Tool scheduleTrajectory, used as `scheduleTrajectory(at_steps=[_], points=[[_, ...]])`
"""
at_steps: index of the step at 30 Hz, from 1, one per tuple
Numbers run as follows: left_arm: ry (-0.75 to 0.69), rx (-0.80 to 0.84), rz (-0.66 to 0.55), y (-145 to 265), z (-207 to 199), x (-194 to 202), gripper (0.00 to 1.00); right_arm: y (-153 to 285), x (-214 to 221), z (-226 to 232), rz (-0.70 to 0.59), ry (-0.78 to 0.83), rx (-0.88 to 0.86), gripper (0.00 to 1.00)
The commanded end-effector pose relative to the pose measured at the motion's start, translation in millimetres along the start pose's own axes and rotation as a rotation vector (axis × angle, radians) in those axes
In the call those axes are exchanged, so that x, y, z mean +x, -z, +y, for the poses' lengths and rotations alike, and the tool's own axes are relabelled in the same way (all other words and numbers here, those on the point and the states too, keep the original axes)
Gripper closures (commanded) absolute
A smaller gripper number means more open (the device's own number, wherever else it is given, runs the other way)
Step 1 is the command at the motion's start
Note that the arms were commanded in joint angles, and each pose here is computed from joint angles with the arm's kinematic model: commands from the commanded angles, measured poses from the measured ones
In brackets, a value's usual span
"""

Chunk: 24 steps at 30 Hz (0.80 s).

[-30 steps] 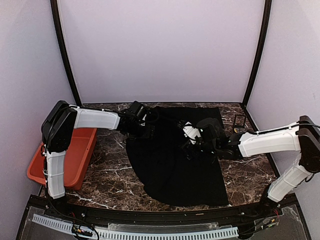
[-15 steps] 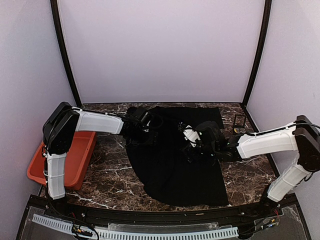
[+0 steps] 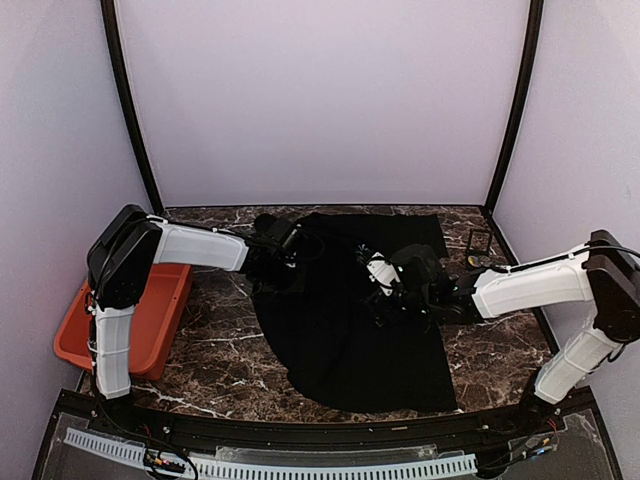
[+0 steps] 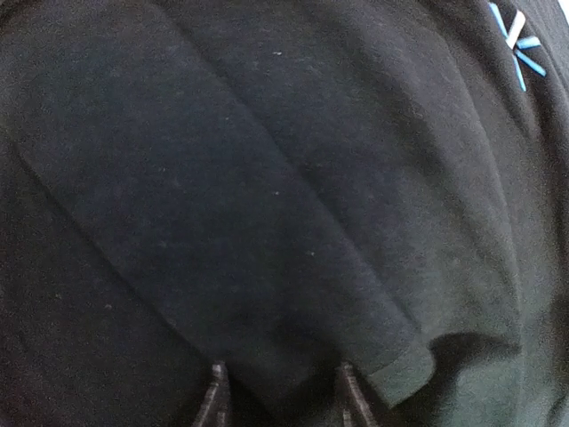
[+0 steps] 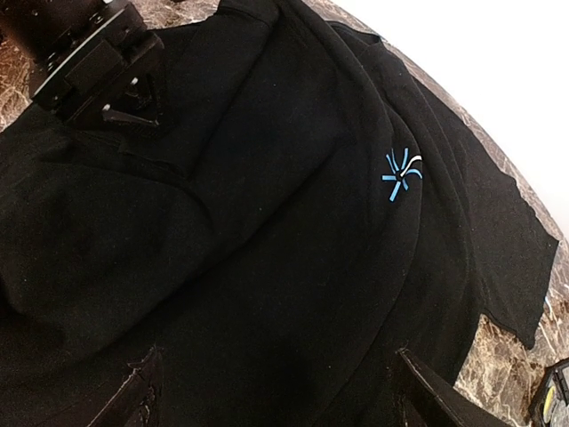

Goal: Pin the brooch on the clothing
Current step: Flatten out the crumpled clothing at the center of the board.

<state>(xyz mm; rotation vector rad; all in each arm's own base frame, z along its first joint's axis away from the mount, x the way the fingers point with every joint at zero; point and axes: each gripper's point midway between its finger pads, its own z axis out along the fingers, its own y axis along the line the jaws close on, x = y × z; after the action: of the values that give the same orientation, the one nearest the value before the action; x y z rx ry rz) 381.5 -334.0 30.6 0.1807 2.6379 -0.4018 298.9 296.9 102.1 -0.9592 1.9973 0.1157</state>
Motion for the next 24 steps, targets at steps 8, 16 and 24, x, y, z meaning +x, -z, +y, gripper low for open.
scheduleTrajectory(at_steps=[8, 16, 24], points=[[0.008, -0.027, 0.037, -5.6, 1.9, 15.0, 0.97, -8.7, 18.8, 7.4, 0.035, -0.009, -0.002, 0.15], [-0.007, -0.024, -0.045, 21.7, -5.1, -11.5, 0.99, -20.7, 44.3, 13.1, 0.117, -0.002, -0.004, 0.15], [-0.036, -0.017, -0.044, 51.2, -8.9, -6.8, 0.69, -22.7, 53.3, 16.6, 0.153, -0.013, -0.017, 0.15]])
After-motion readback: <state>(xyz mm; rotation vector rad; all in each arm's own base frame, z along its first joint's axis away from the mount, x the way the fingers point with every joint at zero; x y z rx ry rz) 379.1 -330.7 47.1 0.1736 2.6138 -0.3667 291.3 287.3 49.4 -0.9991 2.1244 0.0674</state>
